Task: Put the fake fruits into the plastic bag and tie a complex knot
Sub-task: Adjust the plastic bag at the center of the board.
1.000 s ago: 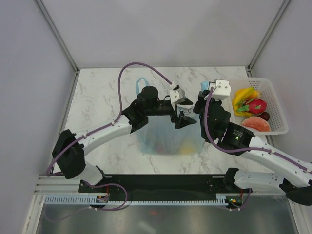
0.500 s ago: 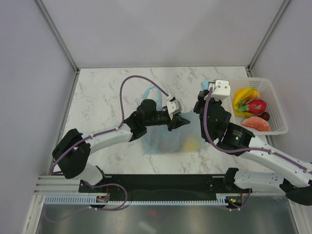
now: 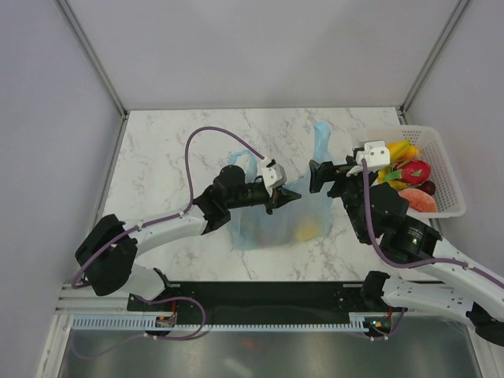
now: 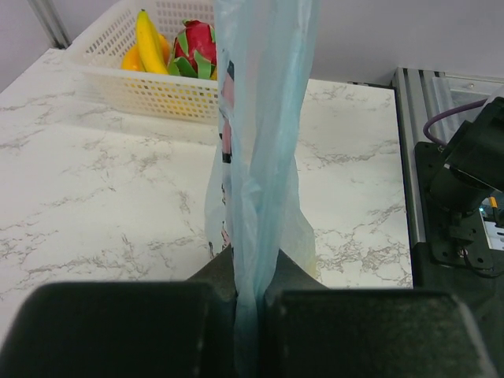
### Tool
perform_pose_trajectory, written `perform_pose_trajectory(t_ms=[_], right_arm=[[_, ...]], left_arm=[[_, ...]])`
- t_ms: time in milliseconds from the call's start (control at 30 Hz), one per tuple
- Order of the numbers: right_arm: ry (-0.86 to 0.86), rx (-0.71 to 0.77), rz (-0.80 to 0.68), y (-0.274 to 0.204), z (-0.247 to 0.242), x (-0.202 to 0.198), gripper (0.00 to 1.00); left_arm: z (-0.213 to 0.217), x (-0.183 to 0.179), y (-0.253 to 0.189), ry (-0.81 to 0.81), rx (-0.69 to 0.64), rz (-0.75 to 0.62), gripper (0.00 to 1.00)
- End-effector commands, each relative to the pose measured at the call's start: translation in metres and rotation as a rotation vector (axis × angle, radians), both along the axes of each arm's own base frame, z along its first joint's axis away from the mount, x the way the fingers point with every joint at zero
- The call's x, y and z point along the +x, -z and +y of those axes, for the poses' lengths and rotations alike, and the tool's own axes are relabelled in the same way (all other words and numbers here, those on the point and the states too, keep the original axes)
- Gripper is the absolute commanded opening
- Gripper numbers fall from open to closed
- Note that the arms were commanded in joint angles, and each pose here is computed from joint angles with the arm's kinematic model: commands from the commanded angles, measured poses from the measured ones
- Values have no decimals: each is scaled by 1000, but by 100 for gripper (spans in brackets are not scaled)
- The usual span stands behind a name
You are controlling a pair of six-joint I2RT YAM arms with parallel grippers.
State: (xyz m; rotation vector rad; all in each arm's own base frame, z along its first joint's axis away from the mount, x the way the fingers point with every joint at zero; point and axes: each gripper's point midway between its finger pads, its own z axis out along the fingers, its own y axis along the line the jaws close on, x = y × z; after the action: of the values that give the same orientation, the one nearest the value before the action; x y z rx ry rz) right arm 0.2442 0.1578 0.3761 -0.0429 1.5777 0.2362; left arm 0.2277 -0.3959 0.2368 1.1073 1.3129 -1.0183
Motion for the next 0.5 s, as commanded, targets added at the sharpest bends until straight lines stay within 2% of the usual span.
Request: perform_pose_trajectory(t_ms=[0, 267, 467], right_arm=[[-66, -6, 6, 5, 3, -7, 98], [-229, -22, 63, 15, 37, -1, 98], [-187, -10, 133, 41, 33, 15, 98]], left_arm=[[1, 1, -25, -10, -60, -68, 2], [-1, 3, -26, -12, -63, -58, 2], [0, 3, -28, -18, -65, -62, 2]])
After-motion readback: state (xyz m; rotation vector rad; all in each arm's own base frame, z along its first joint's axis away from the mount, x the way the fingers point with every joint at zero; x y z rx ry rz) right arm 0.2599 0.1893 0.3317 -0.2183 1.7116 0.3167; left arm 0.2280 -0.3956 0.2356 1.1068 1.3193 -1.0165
